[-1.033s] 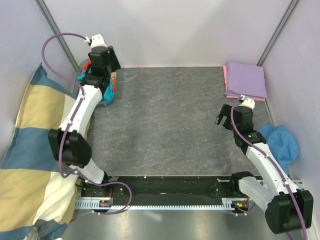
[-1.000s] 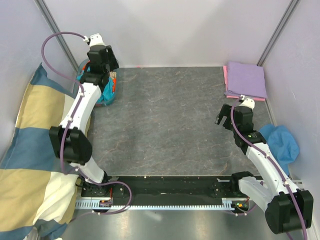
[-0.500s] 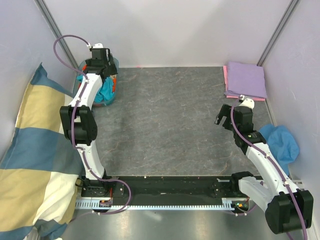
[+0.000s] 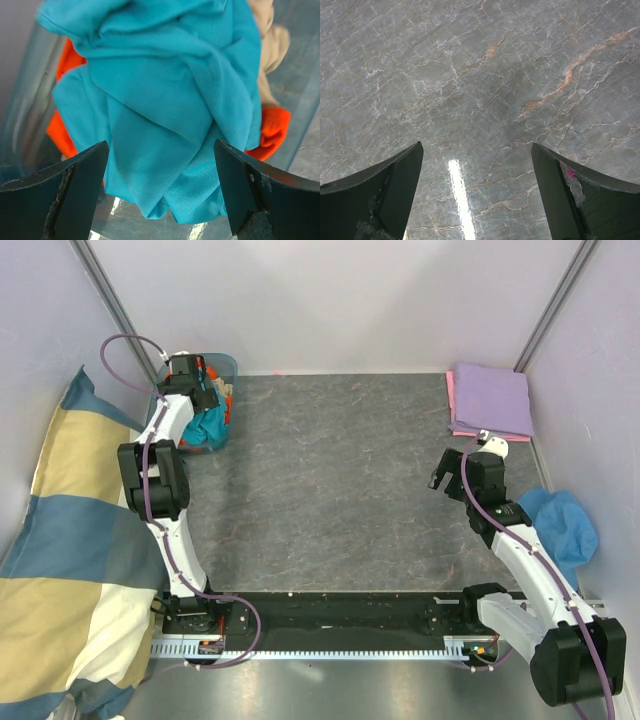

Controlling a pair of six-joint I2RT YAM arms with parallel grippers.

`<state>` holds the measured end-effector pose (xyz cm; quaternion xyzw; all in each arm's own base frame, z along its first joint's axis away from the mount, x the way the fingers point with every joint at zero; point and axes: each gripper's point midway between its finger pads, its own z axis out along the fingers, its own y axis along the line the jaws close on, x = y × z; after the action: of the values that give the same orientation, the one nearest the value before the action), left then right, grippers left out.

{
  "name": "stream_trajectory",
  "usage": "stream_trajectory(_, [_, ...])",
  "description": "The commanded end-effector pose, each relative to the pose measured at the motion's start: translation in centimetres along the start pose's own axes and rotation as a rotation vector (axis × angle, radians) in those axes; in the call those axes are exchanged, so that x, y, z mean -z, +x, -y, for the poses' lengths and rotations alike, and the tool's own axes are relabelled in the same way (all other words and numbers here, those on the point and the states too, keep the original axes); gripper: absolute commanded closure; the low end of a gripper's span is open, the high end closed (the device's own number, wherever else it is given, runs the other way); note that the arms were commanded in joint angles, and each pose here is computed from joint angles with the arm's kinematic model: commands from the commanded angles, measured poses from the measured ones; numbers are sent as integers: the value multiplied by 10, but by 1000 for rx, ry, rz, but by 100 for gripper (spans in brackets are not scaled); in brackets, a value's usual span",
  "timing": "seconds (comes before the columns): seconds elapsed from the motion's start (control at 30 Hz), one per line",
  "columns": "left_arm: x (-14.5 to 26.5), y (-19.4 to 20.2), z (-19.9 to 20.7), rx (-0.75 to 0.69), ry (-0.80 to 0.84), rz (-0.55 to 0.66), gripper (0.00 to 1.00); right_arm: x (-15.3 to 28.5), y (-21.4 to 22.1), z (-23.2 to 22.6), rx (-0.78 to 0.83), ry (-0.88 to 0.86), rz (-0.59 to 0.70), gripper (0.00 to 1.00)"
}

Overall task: Fold and stack the t-shirts
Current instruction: Grab crumpled tshirt from bin with the left arm, then move the tshirt to the center of the board

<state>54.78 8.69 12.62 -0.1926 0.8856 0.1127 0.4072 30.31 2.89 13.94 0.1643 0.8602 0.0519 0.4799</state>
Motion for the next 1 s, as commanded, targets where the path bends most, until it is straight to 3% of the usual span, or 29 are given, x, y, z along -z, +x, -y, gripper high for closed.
stream_trajectory(0.0, [-13,12,10,-2,22,-9,6,2,-9,-5,-14,-14,21,2])
stream_trajectory(0.1, [-19,22,12,-6,27,-30,9,2,-8,-5,-16,-15,20,2])
stream_trajectory(0.13, [-21,25,12,-9,29,-36,15,2,-7,-5,-15,-13,18,2])
stream_trajectory(0.17, [-22,28,13,-12,31,-41,28,2,-8,-5,-13,-11,19,2])
stream_trajectory(0.2, [-23,29,14,-13,38,-44,47,2,-7,-4,-15,-9,18,2])
stream_trajectory(0.23, [-24,29,15,-11,40,-47,80,2,-8,-4,-15,-8,20,2])
stream_trajectory(0.3, [-24,28,16,-9,45,-45,98,2,-8,-4,-16,-7,21,2])
stream_trajectory(0.43, [-6,6,17,14,58,7,98,3,-8,-3,-16,-6,21,2])
stream_trajectory(0.57, [40,-52,20,47,101,137,98,3,-7,-4,-22,-11,17,2])
stream_trajectory(0.7, [120,-132,20,118,179,322,98,3,-7,-7,-29,-23,15,2])
stream_trajectory(0.97, [254,-212,47,177,506,478,98,8,-11,-11,-26,-48,25,2])
